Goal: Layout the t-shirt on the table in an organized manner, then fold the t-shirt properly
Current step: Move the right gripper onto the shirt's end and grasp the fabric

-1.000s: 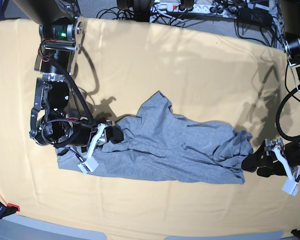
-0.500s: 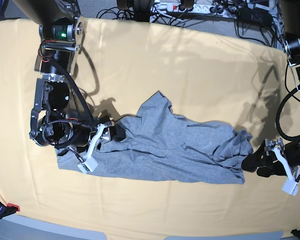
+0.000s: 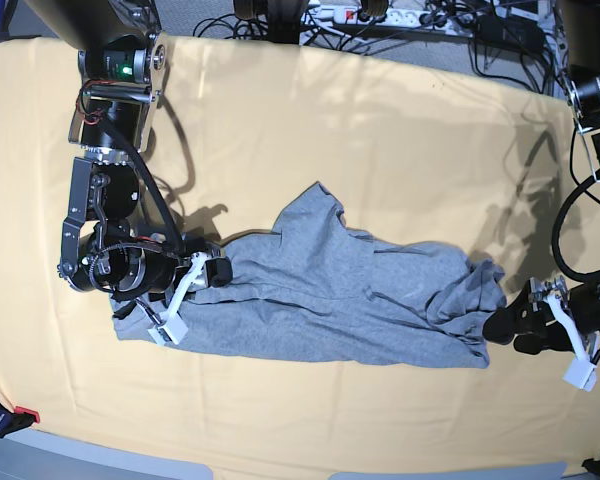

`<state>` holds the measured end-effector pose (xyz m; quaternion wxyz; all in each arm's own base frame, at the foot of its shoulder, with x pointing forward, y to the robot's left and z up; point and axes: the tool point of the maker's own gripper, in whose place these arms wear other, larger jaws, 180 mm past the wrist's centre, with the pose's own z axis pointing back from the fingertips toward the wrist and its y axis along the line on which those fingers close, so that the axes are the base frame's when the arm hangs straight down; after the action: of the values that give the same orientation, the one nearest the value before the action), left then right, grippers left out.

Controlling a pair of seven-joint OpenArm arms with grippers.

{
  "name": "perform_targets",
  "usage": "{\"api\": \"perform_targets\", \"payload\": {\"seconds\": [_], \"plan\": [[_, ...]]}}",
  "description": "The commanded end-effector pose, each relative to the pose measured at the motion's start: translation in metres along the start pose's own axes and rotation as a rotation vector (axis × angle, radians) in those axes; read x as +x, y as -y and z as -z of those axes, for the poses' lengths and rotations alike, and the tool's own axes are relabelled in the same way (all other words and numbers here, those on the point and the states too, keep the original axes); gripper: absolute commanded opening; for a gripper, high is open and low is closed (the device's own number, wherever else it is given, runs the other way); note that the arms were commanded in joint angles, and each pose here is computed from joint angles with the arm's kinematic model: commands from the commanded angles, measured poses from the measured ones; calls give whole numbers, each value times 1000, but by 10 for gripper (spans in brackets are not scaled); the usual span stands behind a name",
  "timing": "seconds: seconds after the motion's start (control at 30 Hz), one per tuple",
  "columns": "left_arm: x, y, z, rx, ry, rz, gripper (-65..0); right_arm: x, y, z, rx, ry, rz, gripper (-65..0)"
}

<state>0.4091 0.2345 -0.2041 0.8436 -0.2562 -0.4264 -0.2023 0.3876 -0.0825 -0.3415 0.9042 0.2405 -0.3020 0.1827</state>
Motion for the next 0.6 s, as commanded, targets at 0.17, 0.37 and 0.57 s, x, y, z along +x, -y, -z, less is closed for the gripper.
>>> {"api": "perform_targets", "payload": {"seconds": [0.17, 0.37, 0.57], "plan": [[23, 0, -10, 6, 58, 31, -154, 34, -35, -18, 170, 79, -107, -451], [23, 0, -10, 6, 58, 31, -154, 36, -39, -19, 188, 92, -124, -288], [23, 0, -10, 6, 58, 31, -154, 33, -34, -18, 164, 74, -143, -641]]}}
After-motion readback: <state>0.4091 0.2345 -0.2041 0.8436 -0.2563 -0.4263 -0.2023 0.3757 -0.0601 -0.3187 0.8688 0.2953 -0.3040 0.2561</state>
